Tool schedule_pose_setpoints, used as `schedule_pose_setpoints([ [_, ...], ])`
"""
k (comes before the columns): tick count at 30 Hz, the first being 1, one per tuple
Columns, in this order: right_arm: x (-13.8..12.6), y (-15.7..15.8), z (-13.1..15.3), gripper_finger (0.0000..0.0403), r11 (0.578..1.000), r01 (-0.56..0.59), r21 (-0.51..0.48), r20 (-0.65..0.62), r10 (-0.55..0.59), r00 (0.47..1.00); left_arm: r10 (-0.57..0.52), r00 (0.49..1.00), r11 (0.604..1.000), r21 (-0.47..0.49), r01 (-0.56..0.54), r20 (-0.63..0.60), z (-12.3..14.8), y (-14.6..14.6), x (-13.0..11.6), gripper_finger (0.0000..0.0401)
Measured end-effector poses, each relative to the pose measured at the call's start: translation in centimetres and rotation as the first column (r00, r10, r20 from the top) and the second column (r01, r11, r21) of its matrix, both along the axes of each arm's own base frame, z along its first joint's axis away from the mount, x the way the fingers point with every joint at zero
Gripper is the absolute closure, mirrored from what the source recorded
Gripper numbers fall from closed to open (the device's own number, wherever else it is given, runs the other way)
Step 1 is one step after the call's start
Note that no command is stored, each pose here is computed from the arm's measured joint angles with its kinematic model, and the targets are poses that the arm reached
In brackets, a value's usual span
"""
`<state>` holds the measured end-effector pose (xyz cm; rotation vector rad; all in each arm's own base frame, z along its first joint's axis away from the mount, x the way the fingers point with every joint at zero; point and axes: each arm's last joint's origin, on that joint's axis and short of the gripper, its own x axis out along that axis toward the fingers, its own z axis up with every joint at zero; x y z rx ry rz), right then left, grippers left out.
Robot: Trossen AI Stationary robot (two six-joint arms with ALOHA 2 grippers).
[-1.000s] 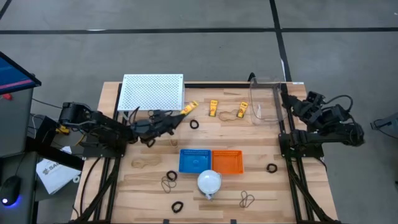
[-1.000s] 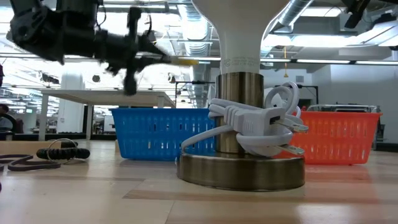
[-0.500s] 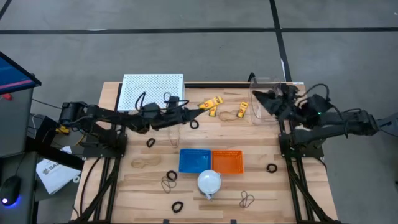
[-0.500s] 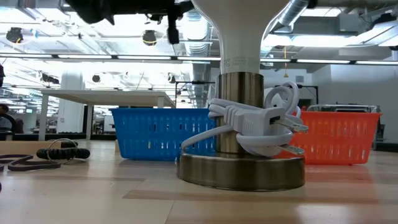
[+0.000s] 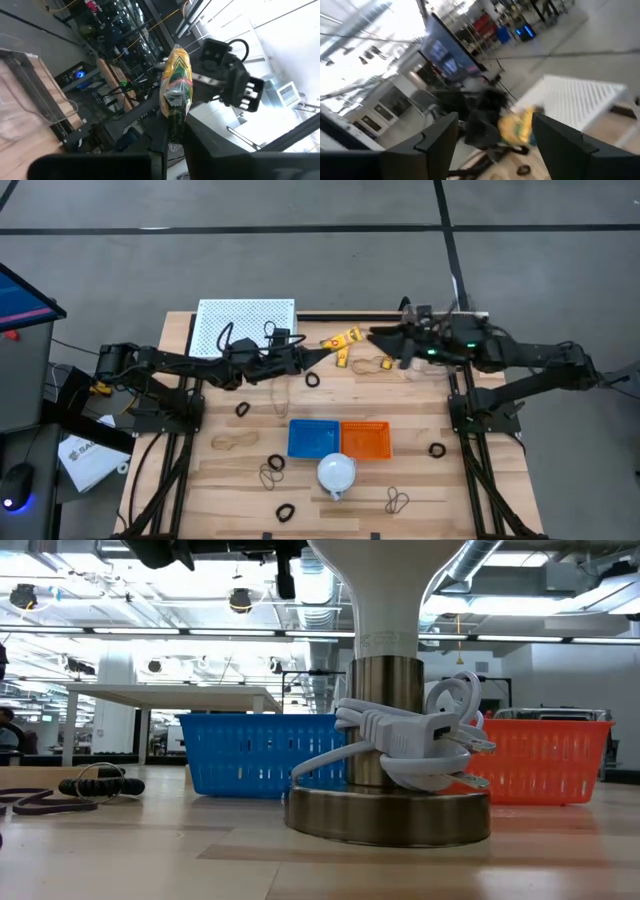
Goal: Pick & Place Office Desk Supplies
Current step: Put the yellow crayon box from the shelf into the transparent bin
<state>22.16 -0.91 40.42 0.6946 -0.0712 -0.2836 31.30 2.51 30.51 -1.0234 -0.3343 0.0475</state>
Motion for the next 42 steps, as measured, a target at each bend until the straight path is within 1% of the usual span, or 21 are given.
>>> schedule_pose_setpoints([
  [4, 1.5, -0.4, -0.9, 0.0153, 0.998, -0.016, 0.053, -0.028, 0.018, 0.999, -0.005, 1.0, 1.0, 0.005, 0.005, -0.002, 0.0, 0.0, 0.0, 0.037],
  [9, 2.7, -0.7, -1.4, 0.0153, 0.998, 0.004, 0.056, -0.023, -0.003, 1.0, -0.005, 1.0, 1.0, 0.03, 0.005, -0.001, 0.5, 0.0, -0.4, 0.0371],
  [13, 2.8, -1.1, -1.5, 0.0153, 0.998, 0.0, 0.065, -0.023, 0.001, 1.0, -0.005, 1.0, 0.998, 0.059, 0.006, -0.012, 0.8, -0.1, -0.8, 0.037],
  [17, 2.6, -1.1, -1.5, 0.0153, 0.998, 0.0, 0.062, -0.031, 0.002, 1.0, -0.002, 0.998, 0.997, 0.071, 0.006, -0.059, 0.9, -0.1, -1.1, 0.0371],
  [19, 2.3, -1.2, -1.3, 0.0153, 0.998, 0.002, 0.061, -0.021, -0.001, 1.0, -0.006, 0.998, 0.996, 0.084, 0.011, -0.058, 1.1, -0.2, -1.3, 0.037],
  [24, 1.8, -1.3, -1.4, 0.0153, 0.998, 0.016, 0.062, -0.057, -0.013, 0.998, 0.002, 0.999, 0.993, 0.12, 0.003, -0.041, 1.8, -0.2, -1.8, 0.0372],
  [27, 1.7, -1.5, -1.4, 0.0153, 0.998, 0.023, 0.062, -0.054, -0.02, 0.998, 0.008, 0.999, 0.992, 0.128, -0.004, -0.033, 2.1, -0.2, -2.1, 0.0372],
  [32, 2.5, -1.5, -1.7, 0.0153, 0.997, -0.001, 0.077, -0.053, 0.005, 0.999, 0.016, 0.997, 0.992, 0.126, -0.006, -0.077, 1.7, -0.1, -2.0, 0.0372],
  [37, 3.6, -1.6, -2.0, 0.0153, 0.997, -0.01, 0.079, -0.032, 0.012, 0.999, 0.026, 0.997, 0.992, 0.124, -0.016, -0.079, 1.7, 0.0, -2.0, 0.0371],
  [42, 4.8, -1.6, -2.2, 0.0153, 0.995, -0.05, 0.085, 0.011, 0.05, 0.999, 0.027, 0.996, 0.992, 0.124, -0.017, -0.08, 1.7, 0.0, -2.0, 0.0371],
])
